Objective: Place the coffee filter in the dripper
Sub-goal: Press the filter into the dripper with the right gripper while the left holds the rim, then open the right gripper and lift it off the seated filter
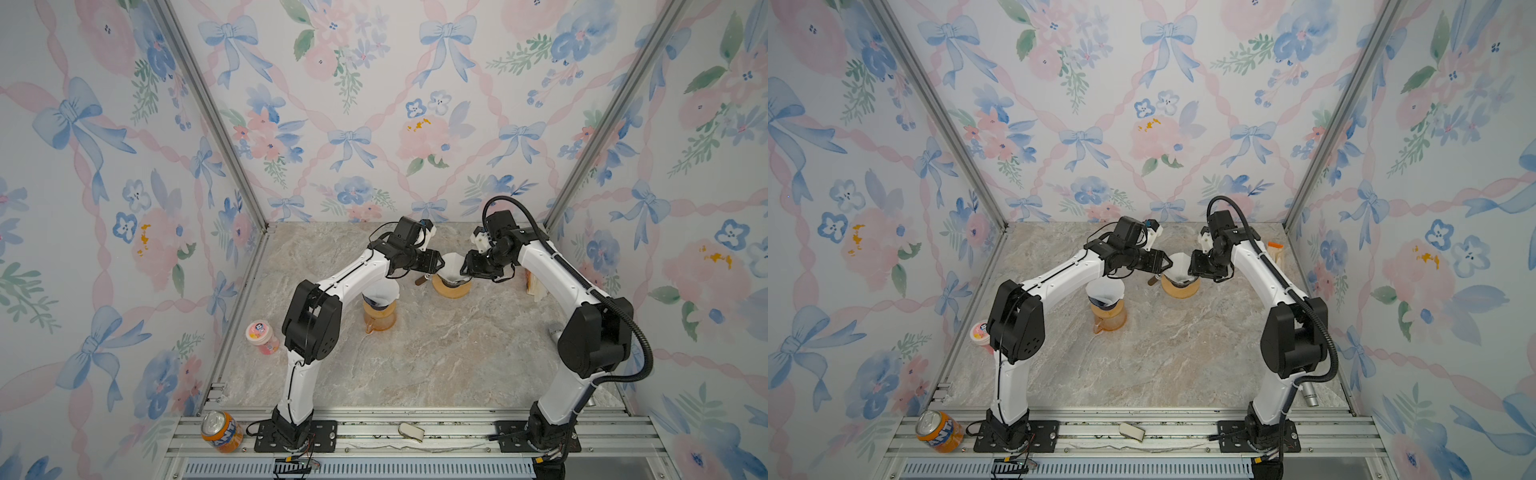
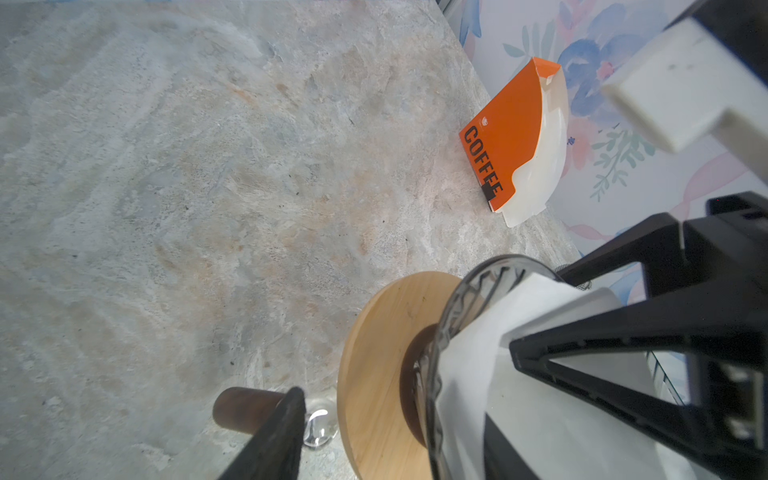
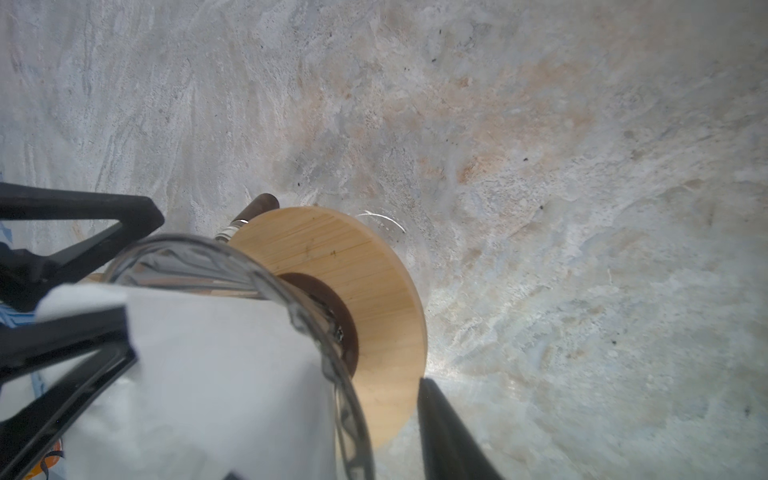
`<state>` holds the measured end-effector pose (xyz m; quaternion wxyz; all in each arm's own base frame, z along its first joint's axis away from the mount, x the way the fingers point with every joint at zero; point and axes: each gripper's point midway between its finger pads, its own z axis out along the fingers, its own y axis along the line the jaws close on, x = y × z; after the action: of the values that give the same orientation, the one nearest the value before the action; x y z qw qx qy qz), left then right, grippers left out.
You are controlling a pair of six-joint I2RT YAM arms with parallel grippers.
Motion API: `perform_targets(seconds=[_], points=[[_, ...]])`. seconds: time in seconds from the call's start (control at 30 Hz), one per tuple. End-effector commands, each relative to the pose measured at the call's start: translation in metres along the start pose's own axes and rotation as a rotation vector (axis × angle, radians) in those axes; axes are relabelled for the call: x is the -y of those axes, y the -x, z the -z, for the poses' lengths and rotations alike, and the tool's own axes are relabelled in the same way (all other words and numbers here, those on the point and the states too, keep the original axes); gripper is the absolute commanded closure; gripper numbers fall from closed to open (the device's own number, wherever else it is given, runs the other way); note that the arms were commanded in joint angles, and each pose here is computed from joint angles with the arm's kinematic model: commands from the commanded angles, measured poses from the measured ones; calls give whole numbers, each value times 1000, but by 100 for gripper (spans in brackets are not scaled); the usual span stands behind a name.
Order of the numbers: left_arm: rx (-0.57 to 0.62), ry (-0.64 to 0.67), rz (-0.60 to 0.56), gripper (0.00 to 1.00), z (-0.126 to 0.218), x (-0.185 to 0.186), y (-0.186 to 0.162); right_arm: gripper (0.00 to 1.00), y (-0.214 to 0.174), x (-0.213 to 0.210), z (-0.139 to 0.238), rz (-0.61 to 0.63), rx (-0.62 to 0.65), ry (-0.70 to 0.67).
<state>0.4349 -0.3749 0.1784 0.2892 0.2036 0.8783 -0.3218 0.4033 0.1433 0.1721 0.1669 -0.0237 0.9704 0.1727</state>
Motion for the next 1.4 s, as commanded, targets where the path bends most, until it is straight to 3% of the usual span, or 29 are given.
perform_targets(seconds=[0.0,0.83,0.97,1.27,1.37], points=[[31,-10,-1,42,14,7,15,51,9,-13,21,29,80,37],[149,-23,-49,22,61,36,51,41,18,-9,40,66,182,-3],[168,-12,-67,19,70,38,53,40,22,-15,58,95,255,8],[257,94,-190,5,113,47,60,21,32,-20,102,178,489,-3],[292,155,-231,3,133,47,59,9,33,-18,118,203,572,-33]])
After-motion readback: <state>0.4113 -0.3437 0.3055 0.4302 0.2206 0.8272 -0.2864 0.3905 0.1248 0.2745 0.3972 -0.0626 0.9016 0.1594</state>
